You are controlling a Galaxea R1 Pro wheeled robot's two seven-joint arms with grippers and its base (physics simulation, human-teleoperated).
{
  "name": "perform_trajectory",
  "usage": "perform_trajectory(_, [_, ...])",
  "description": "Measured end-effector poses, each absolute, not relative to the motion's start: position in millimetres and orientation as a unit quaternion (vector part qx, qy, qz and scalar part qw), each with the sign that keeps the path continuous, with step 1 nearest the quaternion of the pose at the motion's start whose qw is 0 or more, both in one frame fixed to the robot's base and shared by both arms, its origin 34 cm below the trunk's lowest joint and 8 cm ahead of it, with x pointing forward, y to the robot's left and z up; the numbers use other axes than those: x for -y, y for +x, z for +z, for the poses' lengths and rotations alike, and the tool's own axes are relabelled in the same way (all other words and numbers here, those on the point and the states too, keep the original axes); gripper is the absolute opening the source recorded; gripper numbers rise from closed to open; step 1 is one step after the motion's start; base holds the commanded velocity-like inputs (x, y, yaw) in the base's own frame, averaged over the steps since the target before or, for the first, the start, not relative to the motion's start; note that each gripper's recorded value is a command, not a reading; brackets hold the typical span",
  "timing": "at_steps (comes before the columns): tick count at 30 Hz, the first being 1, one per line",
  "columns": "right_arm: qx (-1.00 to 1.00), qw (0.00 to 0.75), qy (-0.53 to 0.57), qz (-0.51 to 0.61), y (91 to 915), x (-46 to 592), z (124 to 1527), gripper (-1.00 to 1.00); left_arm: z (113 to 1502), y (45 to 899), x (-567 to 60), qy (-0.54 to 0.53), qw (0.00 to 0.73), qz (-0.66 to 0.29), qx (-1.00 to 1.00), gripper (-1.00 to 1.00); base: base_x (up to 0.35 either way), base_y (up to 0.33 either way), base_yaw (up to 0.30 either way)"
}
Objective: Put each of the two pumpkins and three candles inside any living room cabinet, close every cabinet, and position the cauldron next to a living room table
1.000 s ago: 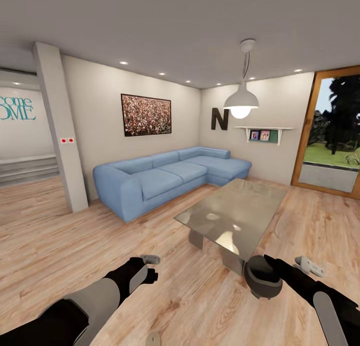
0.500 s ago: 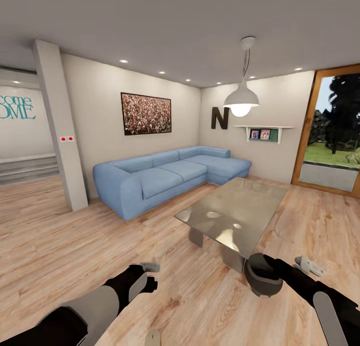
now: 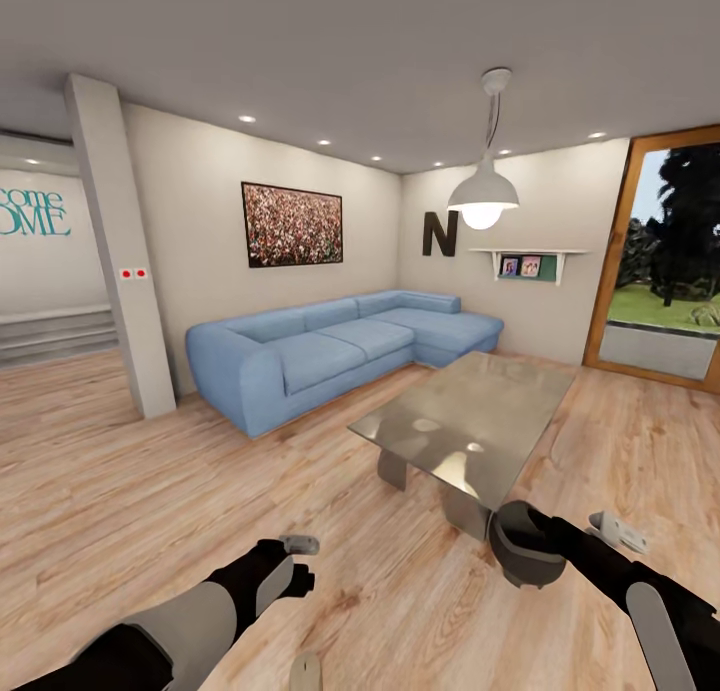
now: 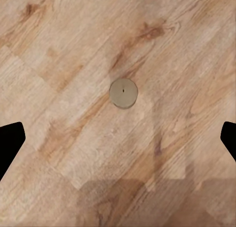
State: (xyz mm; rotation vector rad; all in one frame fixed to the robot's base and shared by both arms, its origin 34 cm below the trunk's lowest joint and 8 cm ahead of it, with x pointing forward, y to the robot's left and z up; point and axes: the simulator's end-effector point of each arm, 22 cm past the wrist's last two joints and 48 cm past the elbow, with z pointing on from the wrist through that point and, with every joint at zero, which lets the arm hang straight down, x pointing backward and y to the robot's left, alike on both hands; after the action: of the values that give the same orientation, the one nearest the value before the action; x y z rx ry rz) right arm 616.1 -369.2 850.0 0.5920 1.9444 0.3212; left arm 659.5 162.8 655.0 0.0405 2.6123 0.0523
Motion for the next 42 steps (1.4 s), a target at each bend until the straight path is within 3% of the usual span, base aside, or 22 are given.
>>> perform_trajectory(42, [-0.809,0.516,0.246,0.135,607,368,770,1.00,575,650,-161,0.017,0.262,0.016,-0.965,1.00,0.000,0.000,0.000])
